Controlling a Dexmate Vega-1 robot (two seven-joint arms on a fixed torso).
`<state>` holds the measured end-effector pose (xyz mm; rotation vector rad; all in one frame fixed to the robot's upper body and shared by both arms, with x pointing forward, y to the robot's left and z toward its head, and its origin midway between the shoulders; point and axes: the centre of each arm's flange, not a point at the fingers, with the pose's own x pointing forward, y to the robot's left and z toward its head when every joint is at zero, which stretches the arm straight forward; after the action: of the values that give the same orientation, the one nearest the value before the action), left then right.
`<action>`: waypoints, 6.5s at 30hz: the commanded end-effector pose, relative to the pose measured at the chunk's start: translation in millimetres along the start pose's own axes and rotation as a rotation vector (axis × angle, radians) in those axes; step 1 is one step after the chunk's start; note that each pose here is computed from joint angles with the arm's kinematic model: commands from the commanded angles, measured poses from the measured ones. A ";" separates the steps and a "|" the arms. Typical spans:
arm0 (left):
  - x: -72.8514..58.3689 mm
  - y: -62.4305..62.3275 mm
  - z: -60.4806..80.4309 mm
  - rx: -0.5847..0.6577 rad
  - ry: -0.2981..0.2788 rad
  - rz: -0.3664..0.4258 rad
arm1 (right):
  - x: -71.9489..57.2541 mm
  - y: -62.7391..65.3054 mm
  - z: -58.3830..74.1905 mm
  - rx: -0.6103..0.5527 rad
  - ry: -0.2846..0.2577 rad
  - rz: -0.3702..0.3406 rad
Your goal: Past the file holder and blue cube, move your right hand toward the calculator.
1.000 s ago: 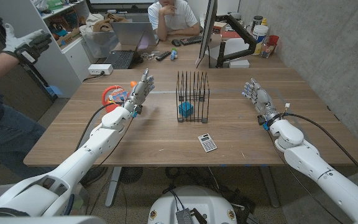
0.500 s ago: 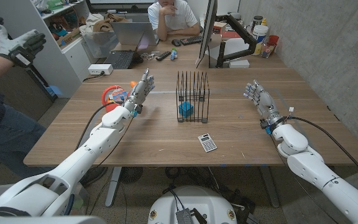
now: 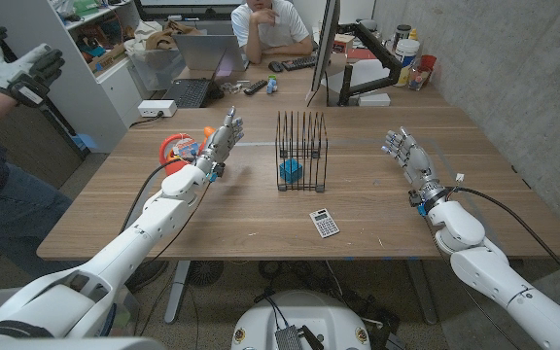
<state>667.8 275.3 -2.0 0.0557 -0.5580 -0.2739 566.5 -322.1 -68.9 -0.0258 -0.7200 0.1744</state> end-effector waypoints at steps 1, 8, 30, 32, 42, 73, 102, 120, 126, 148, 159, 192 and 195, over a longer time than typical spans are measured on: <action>2.5 -3.1 3.1 0.010 0.004 -0.003 | -12.8 3.4 1.4 -0.002 -0.065 -0.016; 2.6 -2.8 3.7 0.011 0.005 0.000 | -20.0 8.0 3.4 -0.001 -0.117 -0.035; 6.0 -1.8 2.2 0.018 0.024 -0.009 | -33.9 10.7 42.2 -0.139 -0.214 0.037; 7.1 -2.7 2.6 0.022 0.026 -0.012 | -36.4 11.0 45.0 -0.146 -0.222 0.037; 10.9 -7.7 5.4 0.030 0.026 -0.026 | -45.1 11.1 46.5 -0.176 -0.229 0.049; 16.5 -18.4 11.0 0.043 0.023 -0.044 | -62.6 24.0 61.0 -0.252 -0.296 0.077; 21.7 -21.5 15.0 0.049 0.018 -0.058 | -69.4 43.4 67.5 -0.319 -0.346 0.138; 22.2 -23.7 17.4 0.057 0.020 -0.066 | -74.4 53.2 77.9 -0.405 -0.386 0.177; 20.5 -26.2 16.9 0.045 0.014 -0.067 | -76.8 57.7 79.2 -0.430 -0.405 0.187; 21.2 -25.4 14.3 0.046 0.020 -0.069 | -71.0 79.1 74.8 -0.464 -0.435 0.259; 21.6 -20.6 17.2 0.054 0.019 -0.066 | -65.6 85.6 77.2 -0.529 -0.473 0.272; 22.1 -19.1 18.5 0.068 0.033 -0.068 | -74.3 95.2 85.7 -0.748 -0.573 0.314; 22.2 -18.9 17.5 0.067 0.035 -0.068 | -73.8 96.8 86.3 -0.763 -0.574 0.317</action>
<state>671.5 251.4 23.2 0.1402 -0.5394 -0.3200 442.6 -247.0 -63.6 -0.7736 -1.2968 0.2070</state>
